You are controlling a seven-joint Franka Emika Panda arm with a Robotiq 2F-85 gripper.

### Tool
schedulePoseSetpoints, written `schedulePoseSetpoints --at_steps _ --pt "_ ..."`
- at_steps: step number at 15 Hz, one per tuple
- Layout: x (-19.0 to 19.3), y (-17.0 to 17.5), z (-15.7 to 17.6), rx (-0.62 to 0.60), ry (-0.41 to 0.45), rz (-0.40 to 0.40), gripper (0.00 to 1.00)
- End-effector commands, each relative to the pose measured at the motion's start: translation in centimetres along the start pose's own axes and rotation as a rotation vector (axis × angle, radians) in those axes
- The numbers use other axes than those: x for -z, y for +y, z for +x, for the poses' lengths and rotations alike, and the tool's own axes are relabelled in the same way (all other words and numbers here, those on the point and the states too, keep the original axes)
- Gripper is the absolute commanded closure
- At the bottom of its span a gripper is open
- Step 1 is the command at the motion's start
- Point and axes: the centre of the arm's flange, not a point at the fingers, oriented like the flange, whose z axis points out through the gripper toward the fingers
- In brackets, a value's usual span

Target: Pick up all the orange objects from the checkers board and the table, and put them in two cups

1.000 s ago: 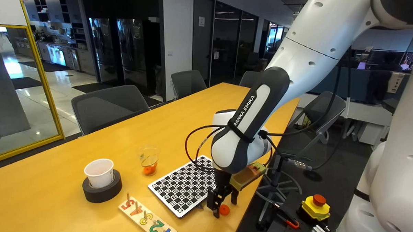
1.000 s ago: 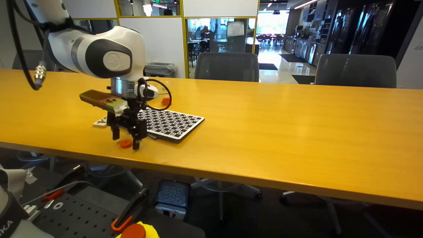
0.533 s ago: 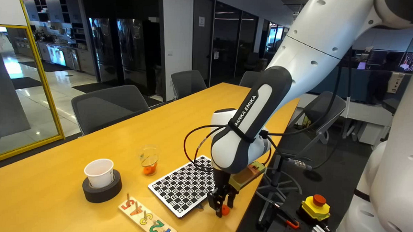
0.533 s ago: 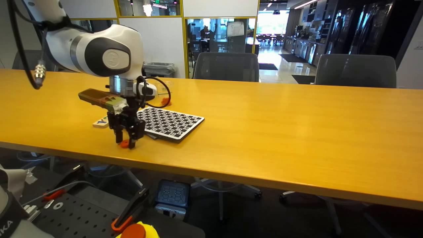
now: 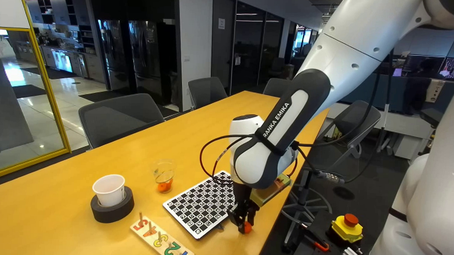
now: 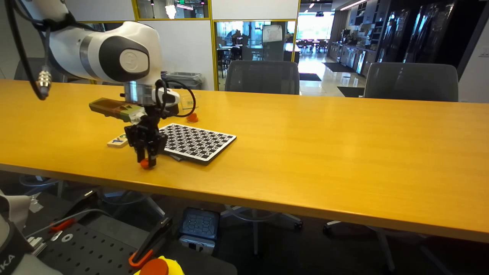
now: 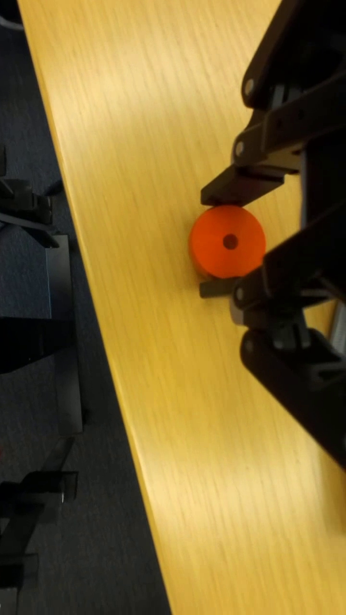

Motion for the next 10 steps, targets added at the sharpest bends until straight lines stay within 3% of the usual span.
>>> schedulePoseSetpoints --at_steps 1,6,10 --pt "4.6 0.2 -3.2 0.015 0.043 -0.050 0.78" --pt "11.6 -1.6 -0.7 0.130 0.108 -0.129 0.79" --pt "16.0 -4.4 3.4 0.230 0.199 -0.177 0.79"
